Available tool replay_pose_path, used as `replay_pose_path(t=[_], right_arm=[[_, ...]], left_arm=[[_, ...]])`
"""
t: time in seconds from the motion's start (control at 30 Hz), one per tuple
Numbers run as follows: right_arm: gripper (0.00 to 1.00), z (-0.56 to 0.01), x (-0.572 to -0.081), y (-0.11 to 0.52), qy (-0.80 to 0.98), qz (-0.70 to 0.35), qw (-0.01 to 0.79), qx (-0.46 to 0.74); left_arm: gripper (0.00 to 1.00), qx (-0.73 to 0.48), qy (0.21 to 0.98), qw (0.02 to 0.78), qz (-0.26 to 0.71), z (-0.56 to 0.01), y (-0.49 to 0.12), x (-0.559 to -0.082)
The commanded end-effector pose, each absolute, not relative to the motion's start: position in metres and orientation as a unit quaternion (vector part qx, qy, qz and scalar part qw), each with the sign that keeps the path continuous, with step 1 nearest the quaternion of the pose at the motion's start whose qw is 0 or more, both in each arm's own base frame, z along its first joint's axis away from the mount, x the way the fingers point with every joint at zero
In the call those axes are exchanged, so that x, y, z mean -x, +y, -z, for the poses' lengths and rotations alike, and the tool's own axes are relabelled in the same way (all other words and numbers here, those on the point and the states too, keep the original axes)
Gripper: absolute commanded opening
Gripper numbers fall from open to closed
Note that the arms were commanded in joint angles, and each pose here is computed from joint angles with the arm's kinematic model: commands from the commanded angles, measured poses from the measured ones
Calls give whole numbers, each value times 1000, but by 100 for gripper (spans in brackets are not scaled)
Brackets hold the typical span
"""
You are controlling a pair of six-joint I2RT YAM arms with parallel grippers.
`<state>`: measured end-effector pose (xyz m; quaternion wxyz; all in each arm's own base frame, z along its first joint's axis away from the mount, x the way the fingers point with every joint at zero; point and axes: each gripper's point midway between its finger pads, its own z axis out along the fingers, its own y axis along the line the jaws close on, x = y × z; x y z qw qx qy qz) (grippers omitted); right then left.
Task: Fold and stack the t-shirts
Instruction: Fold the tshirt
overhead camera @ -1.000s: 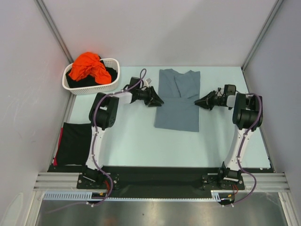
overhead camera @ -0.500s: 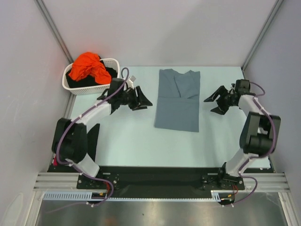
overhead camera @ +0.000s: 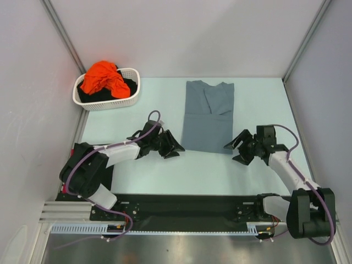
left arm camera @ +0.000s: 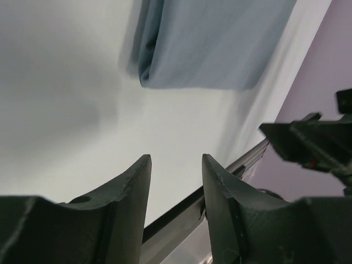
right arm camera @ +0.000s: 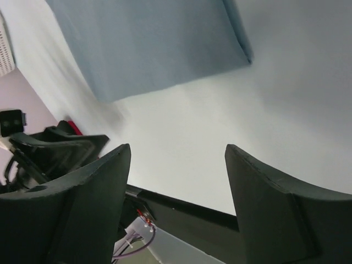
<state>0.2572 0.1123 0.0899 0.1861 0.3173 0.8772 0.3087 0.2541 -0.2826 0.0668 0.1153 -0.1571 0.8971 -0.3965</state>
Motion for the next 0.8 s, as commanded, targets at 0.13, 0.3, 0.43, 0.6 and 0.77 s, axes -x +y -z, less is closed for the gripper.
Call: replay_pose_path(t=[0.13,0.3,0.43,0.6,0.77], right_arm=[[71,-67,-255,112,833,-321,206,-401],[67,-60,-257,105,808,-323,229,-437],[66,-51,-257,106,817,-315,222,-429],[66,-45,-256,112,809,-336,209,-434],[71,-55,-270,124,804,-378,220,-403]], left_arm=[[47,281,855,151,410,-62,-281,-286],[48,336,822,145,436,-53,-278,-284],[48,340,824,146,429,-46,-279,-289],[48,345,826,149,421,-40,-282,-298],[50,333,832,151,417,-41,-290,-311]])
